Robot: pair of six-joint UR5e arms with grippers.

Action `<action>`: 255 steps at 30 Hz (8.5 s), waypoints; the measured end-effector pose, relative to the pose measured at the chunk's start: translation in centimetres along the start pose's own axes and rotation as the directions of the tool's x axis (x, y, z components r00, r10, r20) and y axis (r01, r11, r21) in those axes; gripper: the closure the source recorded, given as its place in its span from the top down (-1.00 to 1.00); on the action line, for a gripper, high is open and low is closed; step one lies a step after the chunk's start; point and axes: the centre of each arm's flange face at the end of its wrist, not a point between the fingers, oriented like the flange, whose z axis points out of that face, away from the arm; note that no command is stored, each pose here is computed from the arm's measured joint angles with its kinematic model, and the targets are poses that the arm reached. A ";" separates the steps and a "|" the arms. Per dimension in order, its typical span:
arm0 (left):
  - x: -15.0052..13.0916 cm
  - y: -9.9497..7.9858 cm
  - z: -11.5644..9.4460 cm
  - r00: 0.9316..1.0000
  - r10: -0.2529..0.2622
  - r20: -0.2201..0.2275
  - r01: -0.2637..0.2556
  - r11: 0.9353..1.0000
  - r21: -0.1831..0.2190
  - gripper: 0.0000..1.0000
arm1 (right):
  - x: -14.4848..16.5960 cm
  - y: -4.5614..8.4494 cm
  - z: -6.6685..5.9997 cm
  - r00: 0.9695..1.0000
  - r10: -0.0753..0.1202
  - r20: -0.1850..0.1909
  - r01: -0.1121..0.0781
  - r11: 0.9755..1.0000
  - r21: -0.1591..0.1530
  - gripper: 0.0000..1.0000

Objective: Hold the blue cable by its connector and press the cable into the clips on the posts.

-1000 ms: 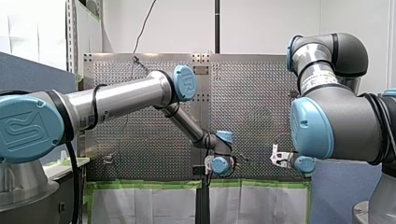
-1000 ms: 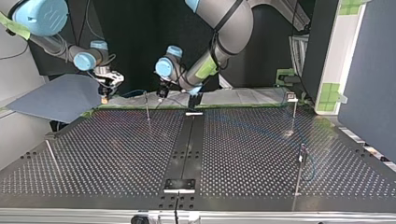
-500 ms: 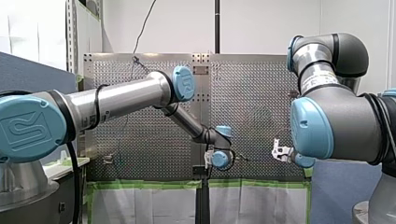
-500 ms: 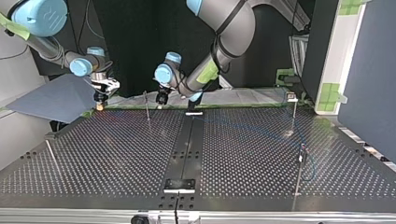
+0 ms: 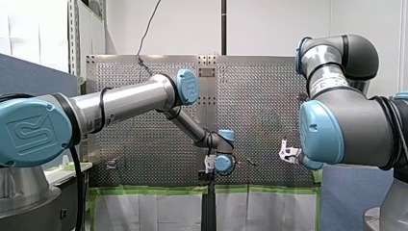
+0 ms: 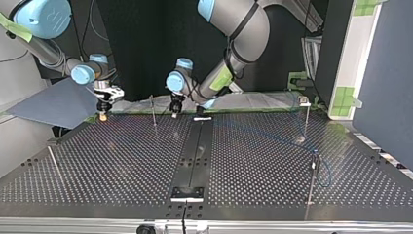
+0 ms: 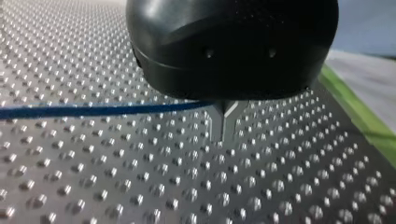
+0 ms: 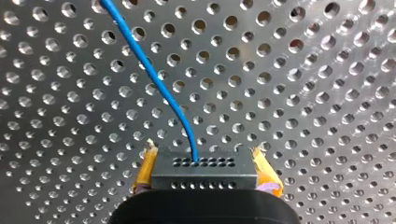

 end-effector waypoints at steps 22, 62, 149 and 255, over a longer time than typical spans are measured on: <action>-0.9 1.7 1.1 1.000 0.005 -0.010 -0.006 0.999 -0.045 -1.00 | -1.0 0.4 1.2 1.000 0.010 0.005 -0.010 1.000 0.002 -1.00; 0.7 -0.8 -5.7 0.957 0.247 -0.155 -0.234 0.968 0.095 1.00 | -1.6 -1.8 1.0 0.999 0.012 0.040 -0.013 1.000 0.028 -1.00; -5.9 -8.2 -17.1 1.000 0.030 0.009 -0.031 0.983 0.182 1.00 | -2.5 -3.8 0.4 0.995 0.020 0.096 -0.026 0.998 0.060 -1.00; -13.7 5.4 -38.9 0.966 -0.186 0.181 0.180 0.982 0.049 1.00 | -3.5 -6.0 0.1 0.993 0.022 0.113 -0.034 0.993 0.110 -1.00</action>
